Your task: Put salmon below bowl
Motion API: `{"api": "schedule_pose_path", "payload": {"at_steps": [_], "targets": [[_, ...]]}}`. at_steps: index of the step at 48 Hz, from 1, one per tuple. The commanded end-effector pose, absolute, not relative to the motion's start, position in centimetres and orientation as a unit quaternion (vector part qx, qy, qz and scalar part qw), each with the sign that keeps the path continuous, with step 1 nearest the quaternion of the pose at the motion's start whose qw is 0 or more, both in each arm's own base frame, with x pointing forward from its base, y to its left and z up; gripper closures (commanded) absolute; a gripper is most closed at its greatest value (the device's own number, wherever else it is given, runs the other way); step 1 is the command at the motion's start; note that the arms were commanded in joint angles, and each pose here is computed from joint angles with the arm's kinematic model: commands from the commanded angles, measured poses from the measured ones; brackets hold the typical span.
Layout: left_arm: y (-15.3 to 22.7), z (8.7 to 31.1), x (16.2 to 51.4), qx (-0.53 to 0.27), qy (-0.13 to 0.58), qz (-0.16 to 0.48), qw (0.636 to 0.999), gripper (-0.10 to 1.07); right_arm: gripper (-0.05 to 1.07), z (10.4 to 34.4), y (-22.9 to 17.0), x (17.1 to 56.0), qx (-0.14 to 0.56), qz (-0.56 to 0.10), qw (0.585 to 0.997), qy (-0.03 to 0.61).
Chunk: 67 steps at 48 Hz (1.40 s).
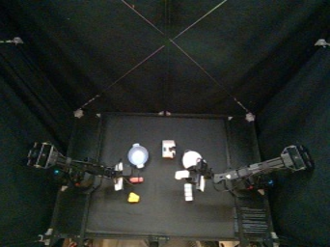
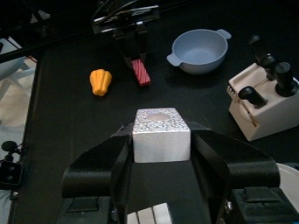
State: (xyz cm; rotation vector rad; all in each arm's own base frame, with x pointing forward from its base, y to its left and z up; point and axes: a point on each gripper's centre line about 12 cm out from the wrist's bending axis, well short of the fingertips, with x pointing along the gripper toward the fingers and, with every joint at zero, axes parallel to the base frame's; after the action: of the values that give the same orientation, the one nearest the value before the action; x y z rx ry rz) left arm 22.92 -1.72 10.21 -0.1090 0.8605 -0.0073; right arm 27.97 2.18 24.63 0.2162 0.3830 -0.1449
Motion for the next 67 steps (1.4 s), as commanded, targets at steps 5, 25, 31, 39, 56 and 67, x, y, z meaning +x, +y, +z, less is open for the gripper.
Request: {"api": "schedule_pose_path", "payload": {"at_steps": [5,25,31,39,56,67], "targets": [[-1.7,10.3,23.8,-0.053,0.415,-0.002,0.908,0.36,0.49,25.3,2.1,28.1,0.108,-0.073,0.975,0.180],[-1.4,10.3,24.2,-0.048,0.416,0.000,0.908,0.09,0.49,25.3,2.1,28.1,0.109,-0.073,0.975,0.179],[-1.4,10.8,24.5,-0.048,0.407,-0.002,0.912,0.09,0.49,25.3,2.0,28.1,0.109,-0.074,0.975,0.180],[-1.5,11.4,24.7,-0.049,0.394,-0.003,0.918,0.09,0.49,25.3,2.1,28.1,0.109,-0.073,0.975,0.180],[-1.4,11.8,25.0,-0.064,0.386,0.004,0.920,0.09,0.49,25.3,2.0,28.1,0.108,-0.074,0.975,0.180],[-1.5,12.8,26.1,-0.088,0.370,0.013,0.925,0.09,0.49,25.2,2.1,28.0,0.117,-0.076,0.973,0.182]]}}
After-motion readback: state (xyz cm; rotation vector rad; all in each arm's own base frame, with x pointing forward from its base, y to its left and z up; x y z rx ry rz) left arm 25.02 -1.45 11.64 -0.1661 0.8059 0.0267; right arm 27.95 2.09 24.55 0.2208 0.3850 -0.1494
